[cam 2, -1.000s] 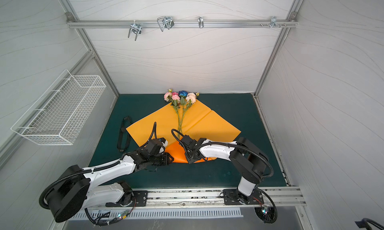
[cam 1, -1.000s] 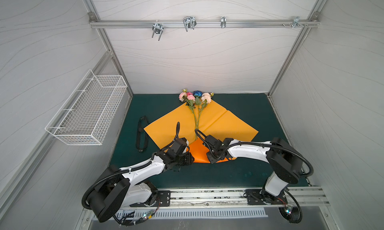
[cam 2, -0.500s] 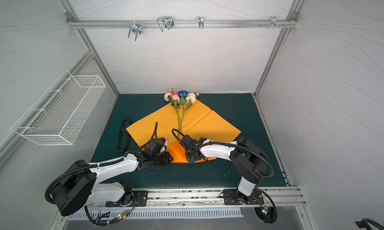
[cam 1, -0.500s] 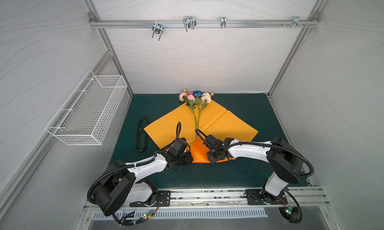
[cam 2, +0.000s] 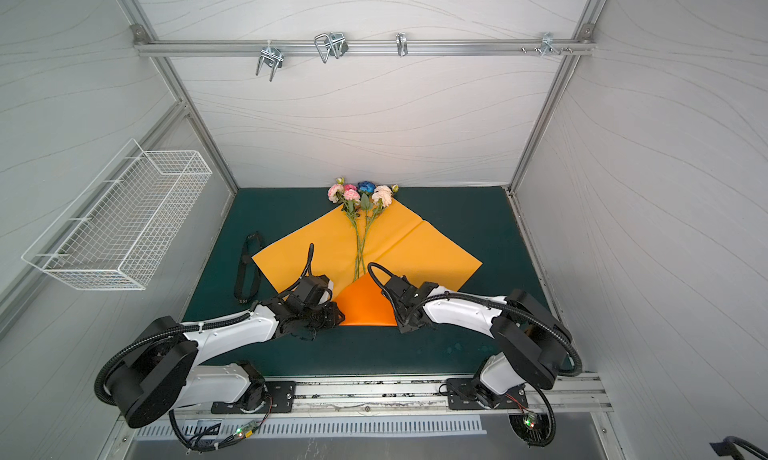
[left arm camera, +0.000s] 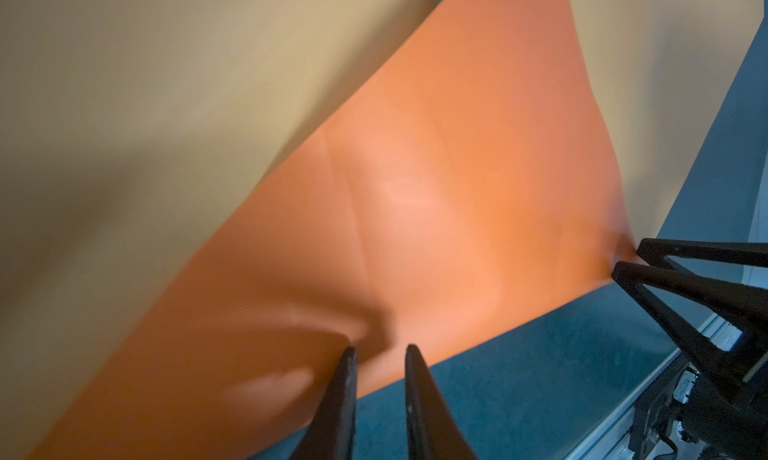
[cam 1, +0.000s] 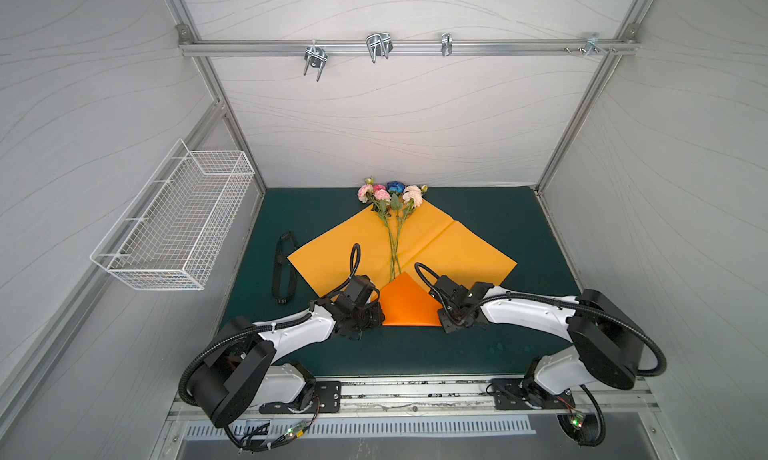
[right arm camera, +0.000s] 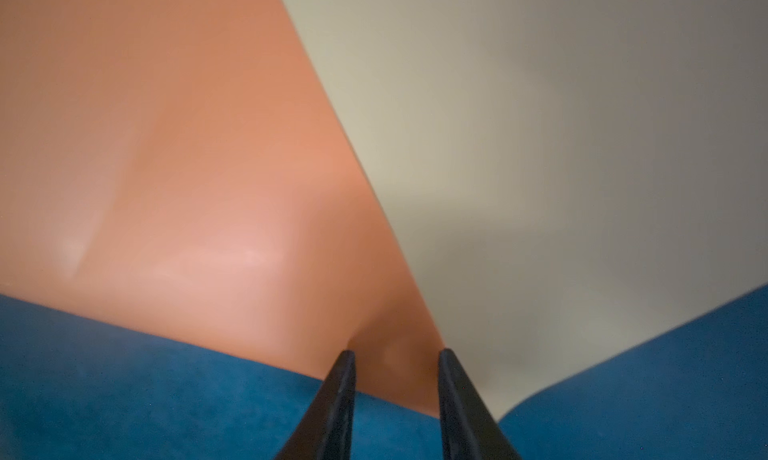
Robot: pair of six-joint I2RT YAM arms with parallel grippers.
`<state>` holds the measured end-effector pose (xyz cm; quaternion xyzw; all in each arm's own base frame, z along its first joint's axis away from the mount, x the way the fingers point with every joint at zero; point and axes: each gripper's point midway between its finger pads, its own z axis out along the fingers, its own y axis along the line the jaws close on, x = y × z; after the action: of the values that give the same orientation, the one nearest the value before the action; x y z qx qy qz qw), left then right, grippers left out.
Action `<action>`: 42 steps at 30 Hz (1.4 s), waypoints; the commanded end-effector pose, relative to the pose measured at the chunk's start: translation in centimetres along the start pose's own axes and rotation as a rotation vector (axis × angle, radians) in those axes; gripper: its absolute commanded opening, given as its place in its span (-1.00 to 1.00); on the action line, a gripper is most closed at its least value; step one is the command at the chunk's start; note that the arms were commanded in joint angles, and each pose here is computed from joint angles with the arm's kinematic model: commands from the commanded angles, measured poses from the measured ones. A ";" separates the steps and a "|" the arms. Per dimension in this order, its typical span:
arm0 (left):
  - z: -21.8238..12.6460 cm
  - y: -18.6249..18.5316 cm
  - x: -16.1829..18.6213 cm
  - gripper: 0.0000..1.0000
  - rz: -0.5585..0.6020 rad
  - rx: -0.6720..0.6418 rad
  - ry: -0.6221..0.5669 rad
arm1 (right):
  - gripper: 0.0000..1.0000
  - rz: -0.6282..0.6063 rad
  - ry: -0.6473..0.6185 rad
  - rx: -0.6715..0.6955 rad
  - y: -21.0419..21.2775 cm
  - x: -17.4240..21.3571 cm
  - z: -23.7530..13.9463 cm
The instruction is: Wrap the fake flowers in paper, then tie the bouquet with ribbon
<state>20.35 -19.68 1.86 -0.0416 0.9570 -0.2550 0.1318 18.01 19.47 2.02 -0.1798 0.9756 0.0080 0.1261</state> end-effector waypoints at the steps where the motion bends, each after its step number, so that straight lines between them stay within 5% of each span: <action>1: -0.1 0.5 0.4 -0.54 -0.026 -0.016 0.012 | -0.28 0.074 0.030 0.052 -2.2 1.4 -0.5; 13: -0.4 0.6 0.5 -0.53 -0.027 -0.021 0.017 | -0.27 0.152 0.041 0.114 -4.5 2.6 -2.2; 17: -0.5 0.4 0.4 -0.53 -0.027 -0.018 0.014 | -0.29 0.063 -0.055 0.088 -3.1 -0.8 -5.7; 21: -0.6 0.5 0.5 -0.53 -0.026 -0.022 0.015 | -0.23 -0.087 -0.174 -0.050 3.0 -4.3 -8.2; 29: -0.7 0.4 0.2 -0.53 -0.020 -0.027 0.012 | -0.26 -0.146 -0.150 -0.210 10.0 -7.6 -5.1; 42: -1.5 1.9 0.7 -0.53 -0.029 -0.106 0.022 | -0.34 -0.035 0.033 -0.200 7.9 -4.3 1.5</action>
<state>19.29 -18.60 1.77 -0.0514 0.9638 -0.2351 0.1148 19.35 28.44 2.04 -0.2260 0.9649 0.0888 0.1000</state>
